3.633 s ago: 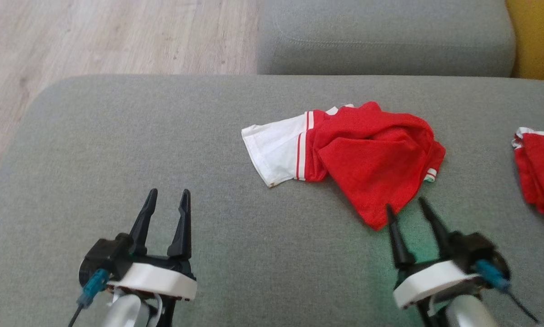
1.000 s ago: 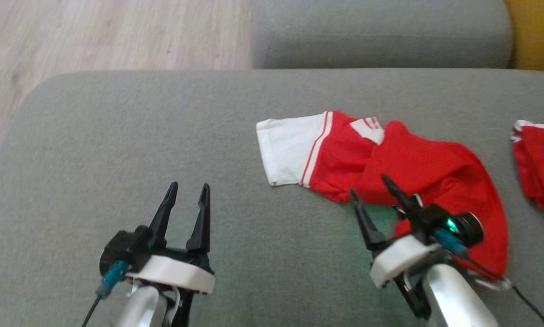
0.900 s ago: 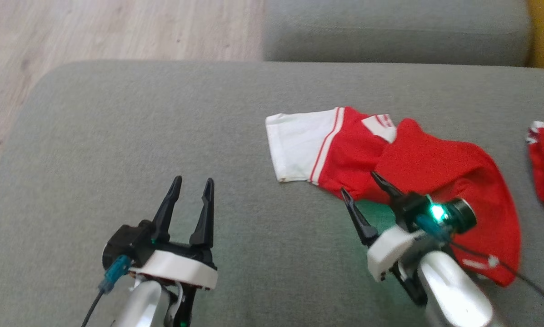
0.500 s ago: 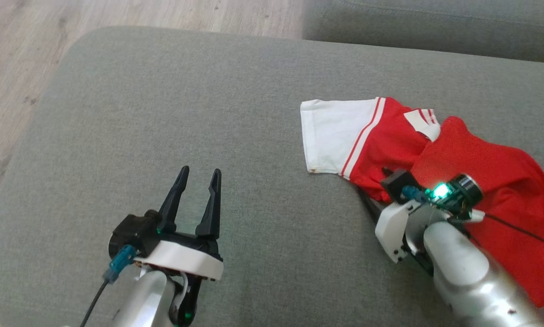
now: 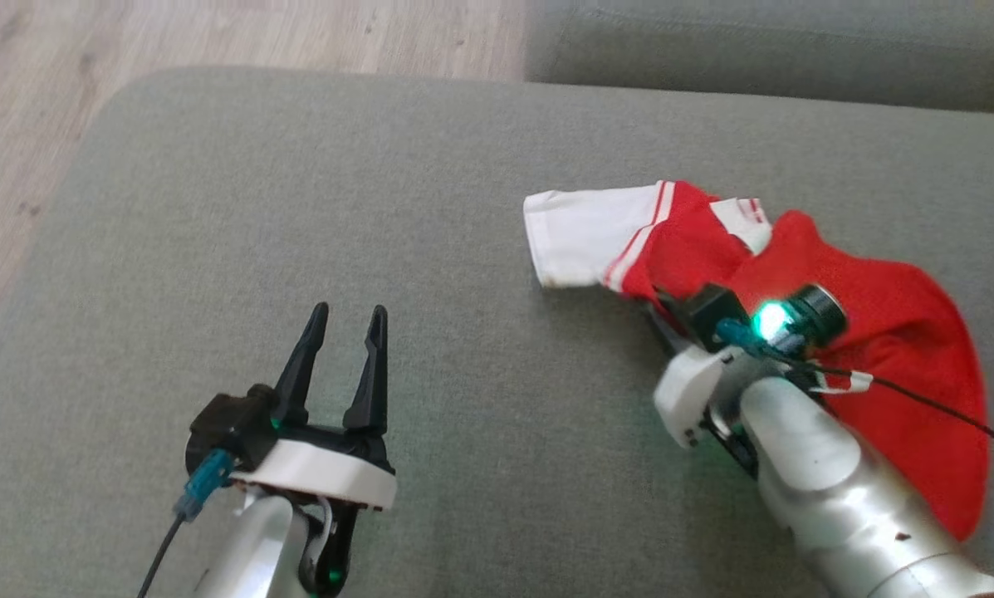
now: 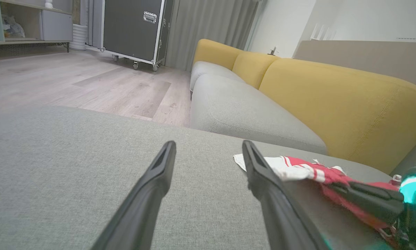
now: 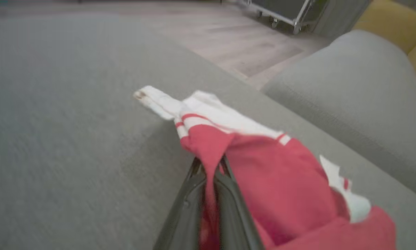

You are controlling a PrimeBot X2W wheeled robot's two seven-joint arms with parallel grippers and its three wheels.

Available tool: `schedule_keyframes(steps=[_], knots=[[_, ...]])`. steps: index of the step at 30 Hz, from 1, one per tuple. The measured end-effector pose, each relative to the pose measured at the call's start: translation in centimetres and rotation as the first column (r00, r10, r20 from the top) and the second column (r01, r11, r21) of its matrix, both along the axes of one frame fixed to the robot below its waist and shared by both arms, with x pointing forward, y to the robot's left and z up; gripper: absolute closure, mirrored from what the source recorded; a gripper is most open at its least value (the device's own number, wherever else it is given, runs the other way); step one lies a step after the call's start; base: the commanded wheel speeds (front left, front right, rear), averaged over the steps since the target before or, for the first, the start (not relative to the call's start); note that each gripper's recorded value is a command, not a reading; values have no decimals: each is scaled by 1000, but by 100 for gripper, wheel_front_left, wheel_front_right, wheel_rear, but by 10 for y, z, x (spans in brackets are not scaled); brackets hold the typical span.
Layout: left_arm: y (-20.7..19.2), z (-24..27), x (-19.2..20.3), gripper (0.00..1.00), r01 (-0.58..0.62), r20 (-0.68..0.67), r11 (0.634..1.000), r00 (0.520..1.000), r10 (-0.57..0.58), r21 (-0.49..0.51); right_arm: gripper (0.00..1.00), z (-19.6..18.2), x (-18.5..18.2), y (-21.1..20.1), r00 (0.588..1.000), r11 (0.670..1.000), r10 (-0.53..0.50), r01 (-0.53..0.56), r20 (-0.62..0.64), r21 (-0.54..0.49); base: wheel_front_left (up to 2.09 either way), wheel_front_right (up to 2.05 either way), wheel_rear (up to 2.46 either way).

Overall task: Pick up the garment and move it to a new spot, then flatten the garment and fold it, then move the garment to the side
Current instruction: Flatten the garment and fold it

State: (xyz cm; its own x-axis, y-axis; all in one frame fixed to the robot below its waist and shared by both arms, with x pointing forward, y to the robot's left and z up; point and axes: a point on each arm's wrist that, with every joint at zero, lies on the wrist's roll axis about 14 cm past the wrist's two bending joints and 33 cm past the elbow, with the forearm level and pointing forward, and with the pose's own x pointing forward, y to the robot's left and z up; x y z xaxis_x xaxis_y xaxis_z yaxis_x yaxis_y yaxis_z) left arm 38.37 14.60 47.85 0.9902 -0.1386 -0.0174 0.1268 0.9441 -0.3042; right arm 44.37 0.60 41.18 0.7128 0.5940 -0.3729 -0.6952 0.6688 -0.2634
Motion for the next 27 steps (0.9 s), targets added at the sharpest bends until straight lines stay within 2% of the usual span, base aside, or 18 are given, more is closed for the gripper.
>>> schedule_keyframes(steps=[4, 9, 12, 13, 15, 17, 19, 21, 24, 27], knots=[[-2, 4, -6, 0, 4, 13, 1000, 1000, -4, -3, 100, 61, -7, 41, 989, 980, 76, -98, 129, 173, 0, 0, 0], [-1, 13, -14, 0, 5, 41, 1000, 999, -5, 5, 100, 144, -19, 76, 945, 921, 133, -229, 299, 314, 0, 0, 0], [1, 17, -20, 0, -7, 56, 1000, 998, 7, 1, 100, 198, -26, 86, 903, 875, 128, -297, 410, 382, 0, 0, 0], [1, 17, -20, 0, -7, 56, 1000, 998, 7, 1, 100, 198, -26, 86, 903, 875, 128, -297, 410, 382, 0, 0, 0], [5, 16, -26, 0, -19, 55, 1000, 998, 19, -3, 100, 228, -28, 88, 877, 847, 110, -329, 468, 417, 0, 0, 0], [9, 13, -31, 0, -32, 47, 999, 998, 32, -4, 100, 245, -23, 85, 865, 834, 81, -331, 495, 442, 0, 0, 0], [13, 12, -33, 0, -44, 42, 999, 998, 44, -3, 100, 251, -13, 81, 865, 834, 52, -313, 500, 454, 0, 0, 0], [16, 11, -34, 0, -55, 38, 998, 998, 55, -1, 100, 244, 3, 75, 875, 854, 21, -267, 484, 446, 0, 0, 0], [21, 7, -34, 0, -71, 26, 997, 997, 71, 2, 100, 221, 34, 61, 915, 883, -36, -159, 401, 442, 0, 0, 0], [24, 4, -31, 0, -78, 13, 997, 997, 78, 9, 100, 186, 69, 42, 946, 923, -85, -44, 314, 382, 0, 0, 0]])
